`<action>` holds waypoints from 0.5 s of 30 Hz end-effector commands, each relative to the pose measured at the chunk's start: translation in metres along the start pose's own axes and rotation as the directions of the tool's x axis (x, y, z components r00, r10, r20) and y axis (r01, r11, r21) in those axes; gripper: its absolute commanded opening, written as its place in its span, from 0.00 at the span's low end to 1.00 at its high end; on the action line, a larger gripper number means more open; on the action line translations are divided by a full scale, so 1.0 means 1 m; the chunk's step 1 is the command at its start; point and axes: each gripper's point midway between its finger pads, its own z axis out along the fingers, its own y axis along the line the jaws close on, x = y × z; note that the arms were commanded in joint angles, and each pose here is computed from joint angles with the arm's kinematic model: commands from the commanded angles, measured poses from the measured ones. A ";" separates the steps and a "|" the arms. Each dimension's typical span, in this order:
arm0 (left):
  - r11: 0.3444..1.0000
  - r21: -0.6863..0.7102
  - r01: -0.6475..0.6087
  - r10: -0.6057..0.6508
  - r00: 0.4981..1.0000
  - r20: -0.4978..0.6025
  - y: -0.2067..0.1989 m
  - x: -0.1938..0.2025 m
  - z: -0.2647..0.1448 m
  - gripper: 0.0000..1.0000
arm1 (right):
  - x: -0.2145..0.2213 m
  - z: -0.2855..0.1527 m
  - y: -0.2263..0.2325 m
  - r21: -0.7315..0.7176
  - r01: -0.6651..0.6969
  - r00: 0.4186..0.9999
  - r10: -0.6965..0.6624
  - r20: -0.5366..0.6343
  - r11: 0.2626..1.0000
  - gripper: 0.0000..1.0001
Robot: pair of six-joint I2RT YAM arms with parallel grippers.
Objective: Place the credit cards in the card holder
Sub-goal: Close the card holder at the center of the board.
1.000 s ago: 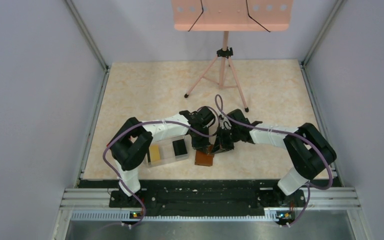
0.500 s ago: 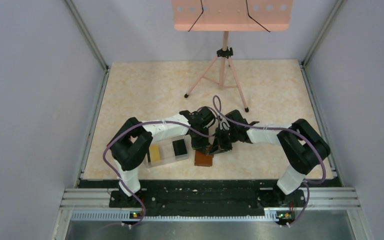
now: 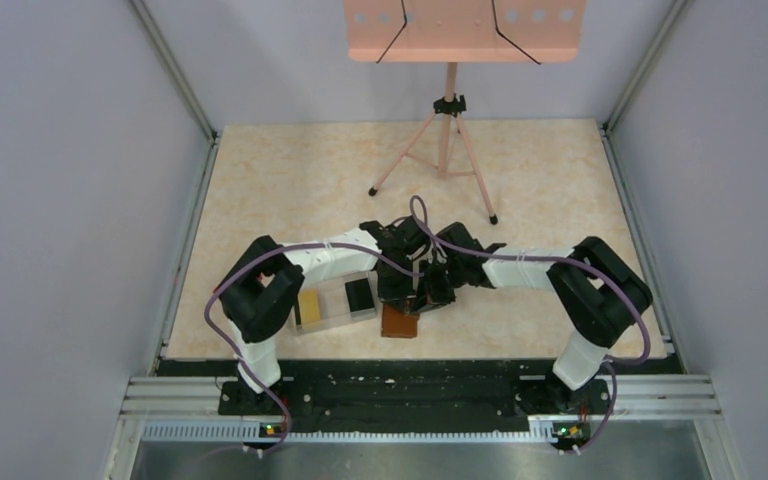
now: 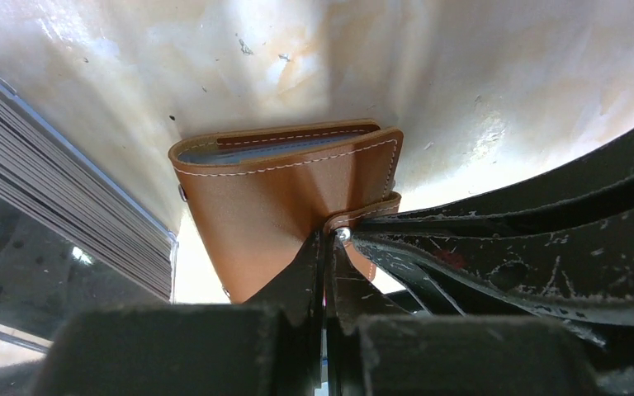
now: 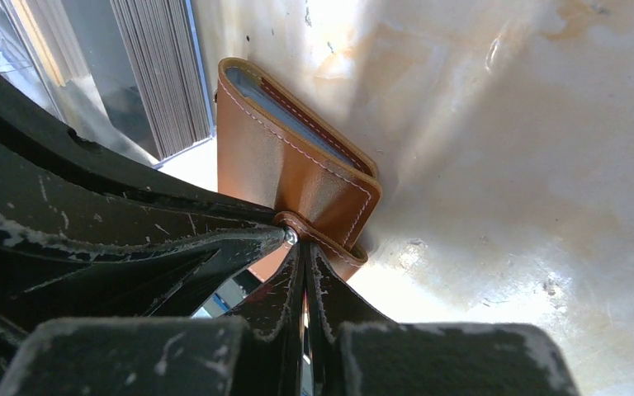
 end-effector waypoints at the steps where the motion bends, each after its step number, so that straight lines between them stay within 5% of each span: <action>1: 0.949 -0.308 -0.065 0.037 0.994 -0.099 0.073 0.036 0.040 0.00 | 0.050 0.016 -0.065 0.239 -0.005 0.994 0.031 -0.103 0.971 0.00; 9: 0.984 -0.165 -0.072 0.081 0.995 0.050 0.018 -0.004 -0.008 0.00 | 0.001 -0.008 0.005 0.043 0.037 0.999 -0.038 0.034 0.998 0.00; 15: 0.988 -0.141 -0.064 0.072 0.996 0.054 0.013 -0.003 -0.018 0.00 | -0.014 -0.024 0.022 0.004 0.047 0.994 -0.047 0.098 0.999 0.00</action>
